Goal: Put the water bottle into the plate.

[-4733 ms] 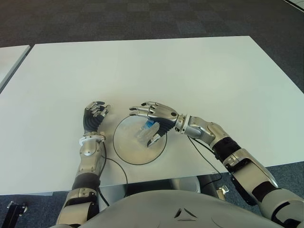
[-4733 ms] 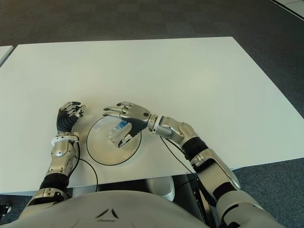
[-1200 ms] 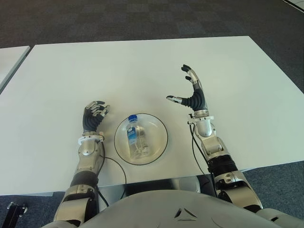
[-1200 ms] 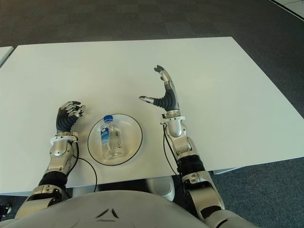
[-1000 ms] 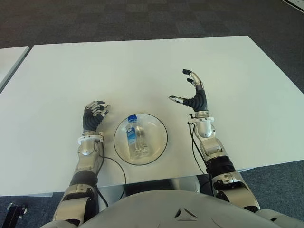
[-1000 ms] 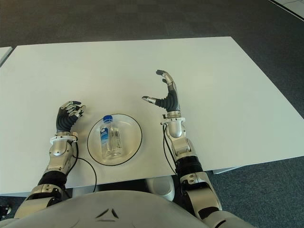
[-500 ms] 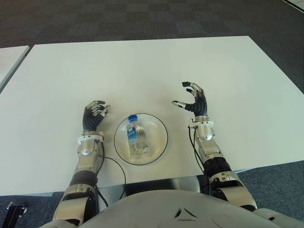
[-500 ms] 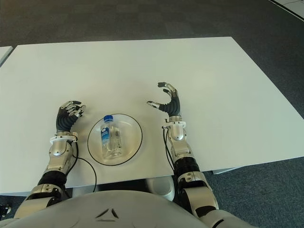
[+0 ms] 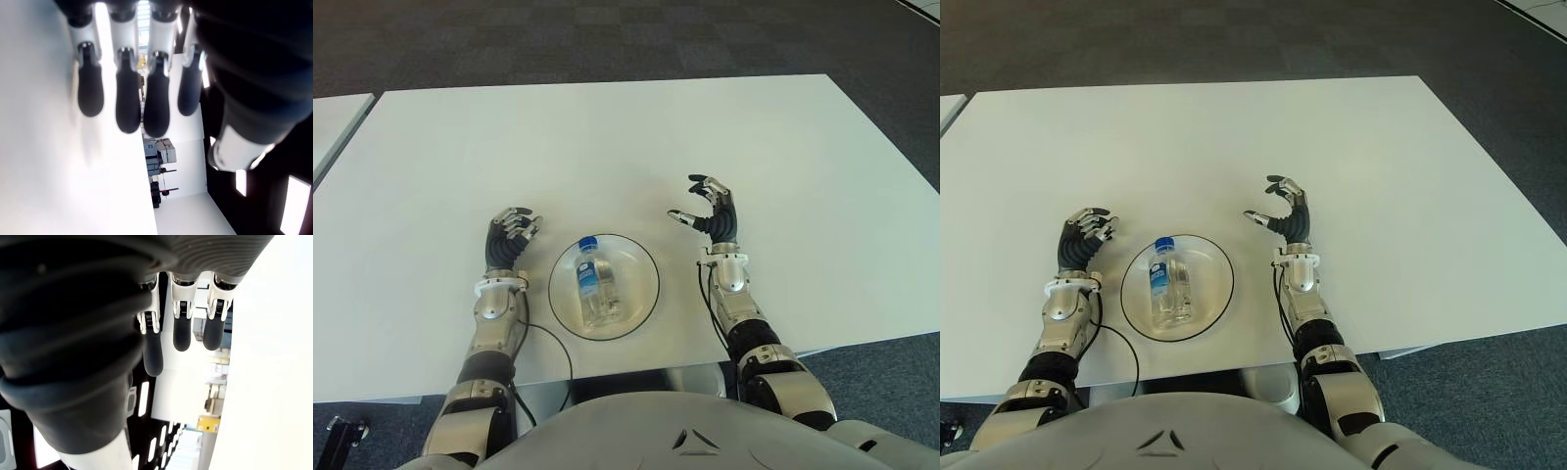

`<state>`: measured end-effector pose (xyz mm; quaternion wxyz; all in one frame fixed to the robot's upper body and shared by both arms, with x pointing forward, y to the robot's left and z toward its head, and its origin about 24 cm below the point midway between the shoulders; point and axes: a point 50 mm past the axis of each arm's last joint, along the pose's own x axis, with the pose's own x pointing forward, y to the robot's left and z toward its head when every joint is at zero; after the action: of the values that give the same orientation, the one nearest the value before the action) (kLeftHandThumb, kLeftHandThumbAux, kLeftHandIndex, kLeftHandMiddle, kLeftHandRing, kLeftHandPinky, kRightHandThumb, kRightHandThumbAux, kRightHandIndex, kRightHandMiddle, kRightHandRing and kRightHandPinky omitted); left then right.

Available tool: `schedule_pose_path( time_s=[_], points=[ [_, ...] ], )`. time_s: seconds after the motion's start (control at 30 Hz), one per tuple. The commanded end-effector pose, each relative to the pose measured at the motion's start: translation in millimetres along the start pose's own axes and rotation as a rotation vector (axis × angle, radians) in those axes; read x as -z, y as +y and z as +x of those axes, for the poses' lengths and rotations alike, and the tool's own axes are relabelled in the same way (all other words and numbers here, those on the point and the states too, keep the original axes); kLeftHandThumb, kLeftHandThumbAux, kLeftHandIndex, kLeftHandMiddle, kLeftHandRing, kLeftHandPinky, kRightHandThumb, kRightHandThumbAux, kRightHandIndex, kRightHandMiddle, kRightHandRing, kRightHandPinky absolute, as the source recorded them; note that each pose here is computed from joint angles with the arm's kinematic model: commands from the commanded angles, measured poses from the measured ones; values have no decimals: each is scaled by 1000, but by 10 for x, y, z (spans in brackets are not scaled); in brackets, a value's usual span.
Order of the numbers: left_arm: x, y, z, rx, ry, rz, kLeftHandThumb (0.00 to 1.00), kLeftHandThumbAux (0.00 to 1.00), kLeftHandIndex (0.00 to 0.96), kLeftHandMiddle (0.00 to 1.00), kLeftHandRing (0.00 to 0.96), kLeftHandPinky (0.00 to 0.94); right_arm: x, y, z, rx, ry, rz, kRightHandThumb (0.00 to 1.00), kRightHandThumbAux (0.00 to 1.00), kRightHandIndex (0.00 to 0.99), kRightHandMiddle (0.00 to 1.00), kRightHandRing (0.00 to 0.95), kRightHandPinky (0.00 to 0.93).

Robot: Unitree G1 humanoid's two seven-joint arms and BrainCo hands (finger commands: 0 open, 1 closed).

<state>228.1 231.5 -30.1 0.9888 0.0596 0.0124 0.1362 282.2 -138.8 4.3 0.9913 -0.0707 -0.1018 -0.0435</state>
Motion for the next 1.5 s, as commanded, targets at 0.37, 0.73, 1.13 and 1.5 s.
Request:
schedule_pose_path(
  time_s=[0.37,0.73,1.13,1.5],
  points=[
    [50,-40,-41,-33,45,-49,705,714,433,592,564,548,111,14,-20,38,96,34,697,736,432,520,532,547],
    [53,-47,-45,-45,43,-42,705,713,434,601,575,558,139,7,-31,71,121,30,706,730,432,536,542,550],
    [62,-52,-49,-42,57,-37,705,714,434,628,607,601,150,10,-62,95,106,71,706,730,432,550,559,574],
    [58,-47,-45,-49,51,-18,705,715,434,615,593,577,178,24,-69,75,123,71,707,730,432,549,563,566]
  ],
)
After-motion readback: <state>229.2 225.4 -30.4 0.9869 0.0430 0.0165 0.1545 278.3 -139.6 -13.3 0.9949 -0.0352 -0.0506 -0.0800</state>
